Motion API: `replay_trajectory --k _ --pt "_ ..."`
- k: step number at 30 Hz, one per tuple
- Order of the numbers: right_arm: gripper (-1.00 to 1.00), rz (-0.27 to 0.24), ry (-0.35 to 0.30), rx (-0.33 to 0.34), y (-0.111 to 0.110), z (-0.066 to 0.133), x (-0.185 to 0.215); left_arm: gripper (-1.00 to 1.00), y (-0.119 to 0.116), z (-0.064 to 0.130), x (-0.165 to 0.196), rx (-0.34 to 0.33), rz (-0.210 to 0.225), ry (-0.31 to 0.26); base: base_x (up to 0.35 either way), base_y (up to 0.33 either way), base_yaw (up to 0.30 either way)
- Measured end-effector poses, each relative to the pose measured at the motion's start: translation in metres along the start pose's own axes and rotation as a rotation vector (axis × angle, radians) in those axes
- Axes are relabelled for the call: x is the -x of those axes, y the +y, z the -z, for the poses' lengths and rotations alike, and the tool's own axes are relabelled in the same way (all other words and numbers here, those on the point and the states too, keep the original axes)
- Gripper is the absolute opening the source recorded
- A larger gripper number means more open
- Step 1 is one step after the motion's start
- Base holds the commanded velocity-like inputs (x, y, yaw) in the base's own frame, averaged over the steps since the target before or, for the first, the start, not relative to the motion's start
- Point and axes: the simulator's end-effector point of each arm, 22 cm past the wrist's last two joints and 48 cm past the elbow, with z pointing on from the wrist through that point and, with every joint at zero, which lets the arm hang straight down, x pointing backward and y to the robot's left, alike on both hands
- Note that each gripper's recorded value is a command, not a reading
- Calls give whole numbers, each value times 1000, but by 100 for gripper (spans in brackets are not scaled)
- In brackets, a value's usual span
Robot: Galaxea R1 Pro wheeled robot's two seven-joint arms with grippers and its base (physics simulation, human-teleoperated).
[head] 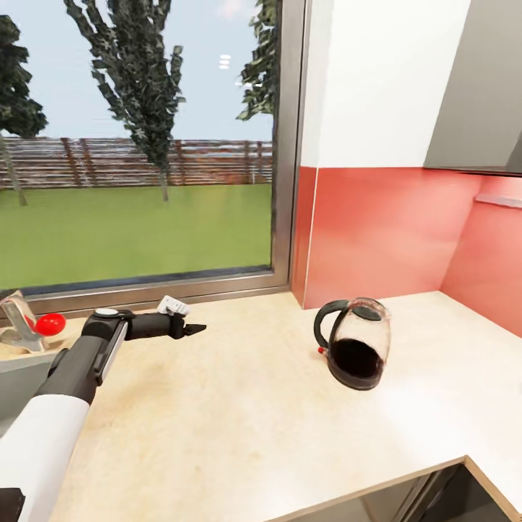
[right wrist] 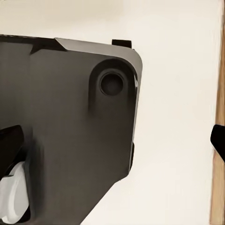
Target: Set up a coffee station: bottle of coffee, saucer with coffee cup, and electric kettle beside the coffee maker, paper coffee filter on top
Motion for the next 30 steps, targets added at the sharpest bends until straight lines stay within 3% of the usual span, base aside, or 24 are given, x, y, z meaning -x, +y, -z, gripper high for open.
replay_trajectory --k 12,19,30 --pt "100 2 -1 -2 -2 0 1 100 -12 -9 3 -22 5 -7 5 -96 5" --pt "100 2 -2 -2 -2 0 0 100 -14 -10 3 -25 6 -8 164 -160 0" --pt "100 2 -5 0 -1 0 1 100 -20 -12 4 -43 9 -11 21 -10 0"
